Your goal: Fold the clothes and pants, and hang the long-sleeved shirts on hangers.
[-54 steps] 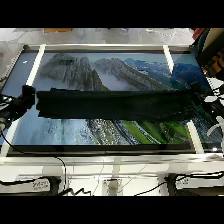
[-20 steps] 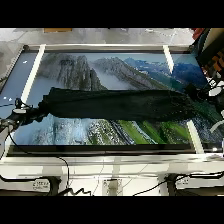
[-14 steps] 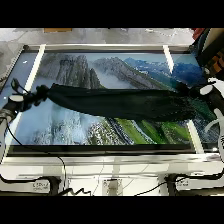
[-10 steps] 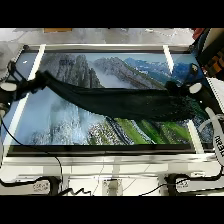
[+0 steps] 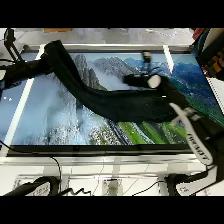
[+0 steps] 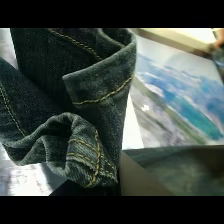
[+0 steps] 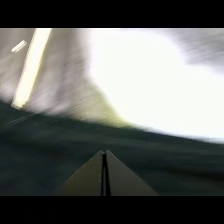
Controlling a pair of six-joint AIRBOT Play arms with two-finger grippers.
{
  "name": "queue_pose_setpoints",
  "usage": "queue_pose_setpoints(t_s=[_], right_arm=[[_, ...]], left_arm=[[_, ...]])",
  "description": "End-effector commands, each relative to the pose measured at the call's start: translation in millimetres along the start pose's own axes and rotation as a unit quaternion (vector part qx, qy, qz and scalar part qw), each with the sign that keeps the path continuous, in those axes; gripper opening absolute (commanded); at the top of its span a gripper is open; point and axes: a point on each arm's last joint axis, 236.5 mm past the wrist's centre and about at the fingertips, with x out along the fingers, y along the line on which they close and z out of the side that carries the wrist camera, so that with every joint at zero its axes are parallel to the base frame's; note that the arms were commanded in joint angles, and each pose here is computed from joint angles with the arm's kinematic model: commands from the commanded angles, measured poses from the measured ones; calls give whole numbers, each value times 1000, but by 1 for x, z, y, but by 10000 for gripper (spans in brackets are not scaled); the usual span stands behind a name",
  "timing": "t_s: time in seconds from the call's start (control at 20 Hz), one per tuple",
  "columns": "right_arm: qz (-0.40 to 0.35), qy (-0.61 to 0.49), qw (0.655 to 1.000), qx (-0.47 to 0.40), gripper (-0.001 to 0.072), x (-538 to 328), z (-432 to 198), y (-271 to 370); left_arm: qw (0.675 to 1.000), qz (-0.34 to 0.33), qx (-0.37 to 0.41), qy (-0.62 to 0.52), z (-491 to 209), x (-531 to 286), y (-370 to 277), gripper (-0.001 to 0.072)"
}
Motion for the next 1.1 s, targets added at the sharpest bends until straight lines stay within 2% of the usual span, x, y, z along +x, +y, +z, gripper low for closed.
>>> queue_pose_setpoints(t_s=[0.0, 0.2, 0.45, 0.6, 0.75, 1.05], right_arm=[[81, 74, 994, -5, 38, 41, -56, 104], [141, 132, 981, -25, 38, 62, -120, 187], [156, 157, 975, -31, 38, 59, -147, 213], [128, 154, 979, -41, 39, 61, -131, 179], [78, 138, 987, -39, 40, 55, -92, 115], [1, 56, 997, 47, 41, 2, 12, -26]], left_arm=[[999, -36, -4, -5, 2, -5, -31, 26], [999, -42, -11, -7, 3, -5, -34, 26], [999, -40, -10, -6, 2, -3, -32, 26], [999, -40, -10, -5, 2, -2, -32, 26], [999, -49, -12, 15, -11, 9, -37, 26], [983, -115, -11, 140, -110, 80, -97, 27]])
